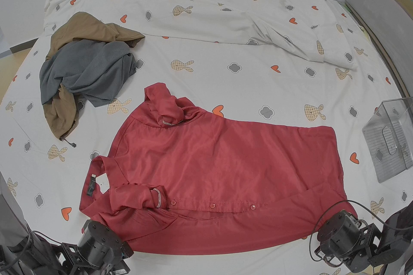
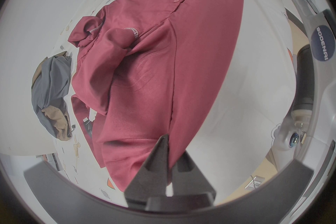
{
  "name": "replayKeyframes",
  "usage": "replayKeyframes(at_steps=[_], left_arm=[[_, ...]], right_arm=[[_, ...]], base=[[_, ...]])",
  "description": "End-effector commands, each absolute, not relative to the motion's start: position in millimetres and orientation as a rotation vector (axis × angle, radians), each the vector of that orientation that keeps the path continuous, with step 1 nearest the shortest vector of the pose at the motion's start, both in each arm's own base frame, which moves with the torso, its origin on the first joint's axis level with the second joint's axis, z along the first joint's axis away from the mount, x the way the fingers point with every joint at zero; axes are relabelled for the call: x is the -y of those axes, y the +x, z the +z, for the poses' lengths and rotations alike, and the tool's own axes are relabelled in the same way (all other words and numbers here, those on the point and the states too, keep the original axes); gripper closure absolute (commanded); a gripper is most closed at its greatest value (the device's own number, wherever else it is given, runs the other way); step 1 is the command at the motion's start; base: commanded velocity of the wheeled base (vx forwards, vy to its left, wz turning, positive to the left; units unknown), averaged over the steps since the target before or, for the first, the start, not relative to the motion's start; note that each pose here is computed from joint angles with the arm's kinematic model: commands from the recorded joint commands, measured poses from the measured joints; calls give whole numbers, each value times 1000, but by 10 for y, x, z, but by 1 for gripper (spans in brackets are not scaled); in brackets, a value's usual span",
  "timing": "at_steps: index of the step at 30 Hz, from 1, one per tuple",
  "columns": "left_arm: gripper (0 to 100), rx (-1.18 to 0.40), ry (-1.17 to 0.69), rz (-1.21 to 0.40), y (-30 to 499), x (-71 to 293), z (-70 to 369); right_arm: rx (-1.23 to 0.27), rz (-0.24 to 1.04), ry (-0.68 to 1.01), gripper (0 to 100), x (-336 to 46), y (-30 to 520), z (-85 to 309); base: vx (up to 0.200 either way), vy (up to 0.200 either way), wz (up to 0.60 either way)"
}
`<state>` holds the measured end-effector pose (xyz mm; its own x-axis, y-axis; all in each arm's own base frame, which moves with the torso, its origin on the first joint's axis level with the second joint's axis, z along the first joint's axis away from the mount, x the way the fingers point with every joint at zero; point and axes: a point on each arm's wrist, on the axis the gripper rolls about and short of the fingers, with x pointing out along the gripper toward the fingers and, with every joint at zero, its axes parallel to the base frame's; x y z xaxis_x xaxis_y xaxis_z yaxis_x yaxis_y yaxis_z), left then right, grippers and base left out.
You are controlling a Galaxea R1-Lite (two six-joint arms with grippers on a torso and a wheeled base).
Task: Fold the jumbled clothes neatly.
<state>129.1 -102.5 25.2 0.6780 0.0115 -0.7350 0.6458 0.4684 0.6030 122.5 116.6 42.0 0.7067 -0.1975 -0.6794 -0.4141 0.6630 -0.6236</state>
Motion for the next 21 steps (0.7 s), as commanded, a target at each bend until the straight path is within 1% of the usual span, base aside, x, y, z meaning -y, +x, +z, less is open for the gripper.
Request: replayKeyframes(at_steps=[1,6,10,11,17,18,20,21], left_arm=[[100,-752,1033,-445,1239,998,248],[100,-737,1029,-436,1266,1021,261],[100,-728,1044,-414,1266,1018,251],[0,-728,1044,-414,1266,1018,251],[0,-699,1030,-422,1256,1057,275],[0,-668,1008,-414,1259,1056,315],[0,-657,1002,-412,1258,1055,330],[0,-614,972,-404,1240,1040,405]], right_arm=[[-788,154,-845,100,-1165,1155,427],[-788,130,-788,100,-1205,1179,418],[-798,133,-794,100,-1216,1164,388],[-798,133,-794,0,-1216,1164,388],[-784,136,-764,0,-1250,1197,422],[-770,146,-750,0,-1260,1193,454],[-764,148,-741,0,-1257,1190,473],[-724,172,-680,0,-1241,1176,594]], base=[[0,0,0],[0,0,0],[0,0,0],[0,0,0],[0,0,0],[0,0,0],[0,0,0],[0,0,0]])
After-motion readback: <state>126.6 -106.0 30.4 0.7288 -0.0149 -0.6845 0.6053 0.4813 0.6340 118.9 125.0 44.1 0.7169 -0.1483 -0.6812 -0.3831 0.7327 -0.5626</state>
